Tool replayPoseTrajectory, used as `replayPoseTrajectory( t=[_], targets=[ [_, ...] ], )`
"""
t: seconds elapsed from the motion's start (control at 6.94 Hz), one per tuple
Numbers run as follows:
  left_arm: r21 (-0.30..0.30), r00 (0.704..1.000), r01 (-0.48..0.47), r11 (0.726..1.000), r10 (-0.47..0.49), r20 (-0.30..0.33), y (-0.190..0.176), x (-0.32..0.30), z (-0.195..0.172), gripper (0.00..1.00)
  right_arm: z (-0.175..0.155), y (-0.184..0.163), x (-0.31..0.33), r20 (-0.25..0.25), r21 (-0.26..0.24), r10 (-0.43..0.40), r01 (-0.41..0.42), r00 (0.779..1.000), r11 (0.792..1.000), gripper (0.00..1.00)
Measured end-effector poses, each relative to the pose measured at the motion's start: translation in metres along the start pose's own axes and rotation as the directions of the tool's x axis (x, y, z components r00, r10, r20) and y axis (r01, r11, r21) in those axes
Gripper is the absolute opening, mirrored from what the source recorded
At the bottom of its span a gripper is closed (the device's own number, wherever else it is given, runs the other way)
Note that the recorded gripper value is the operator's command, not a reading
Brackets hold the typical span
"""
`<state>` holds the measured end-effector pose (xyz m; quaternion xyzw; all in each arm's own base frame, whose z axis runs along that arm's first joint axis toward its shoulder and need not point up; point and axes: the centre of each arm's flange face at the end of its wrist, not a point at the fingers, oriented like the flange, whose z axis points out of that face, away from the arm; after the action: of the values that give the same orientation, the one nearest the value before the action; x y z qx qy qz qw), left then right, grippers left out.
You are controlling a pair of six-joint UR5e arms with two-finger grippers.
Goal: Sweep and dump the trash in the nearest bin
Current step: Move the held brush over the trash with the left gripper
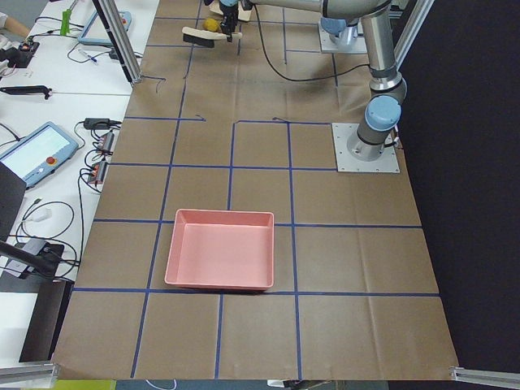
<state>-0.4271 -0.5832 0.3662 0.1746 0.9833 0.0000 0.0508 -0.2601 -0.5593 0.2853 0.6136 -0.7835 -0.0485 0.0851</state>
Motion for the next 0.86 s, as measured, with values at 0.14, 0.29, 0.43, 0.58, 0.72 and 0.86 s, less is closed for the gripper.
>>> replayPoseTrajectory(
  t=[0.14, 0.29, 0.43, 0.58, 0.72, 0.86],
  targets=[
    [0.021, 1.0, -0.008, 1.0, 0.008, 0.027, -0.022, 0.005, 0.004, 0.0, 0.005, -0.001, 0.0, 0.01, 0.004, -0.012, 0.012, 1.0, 1.0, 0.03],
    [0.044, 0.999, -0.018, 0.999, 0.016, 0.04, -0.043, 0.011, 0.008, 0.0, 0.008, -0.003, 0.0, 0.016, 0.008, -0.032, 0.032, 0.999, 0.999, 0.03],
    [0.06, 0.998, -0.034, 0.998, 0.032, 0.045, -0.056, 0.024, 0.01, 0.0, 0.013, -0.005, 0.002, 0.022, 0.013, -0.06, 0.06, 0.998, 0.998, 0.03],
    [0.06, 0.997, -0.056, 0.997, 0.053, 0.049, -0.062, 0.04, 0.015, 0.0, 0.017, -0.005, 0.006, 0.021, 0.018, -0.083, 0.083, 0.996, 0.996, 0.03],
    [0.055, 0.995, -0.08, 0.995, 0.077, 0.059, -0.065, 0.058, 0.024, 0.0, 0.016, -0.003, 0.012, 0.012, 0.019, -0.094, 0.094, 0.995, 0.995, 0.03],
    [0.05, 0.991, -0.107, 0.993, 0.103, 0.085, -0.069, 0.078, 0.032, 0.0, 0.016, -0.001, 0.02, 0.007, 0.021, -0.099, 0.098, 0.995, 0.995, 0.03]
  ],
)
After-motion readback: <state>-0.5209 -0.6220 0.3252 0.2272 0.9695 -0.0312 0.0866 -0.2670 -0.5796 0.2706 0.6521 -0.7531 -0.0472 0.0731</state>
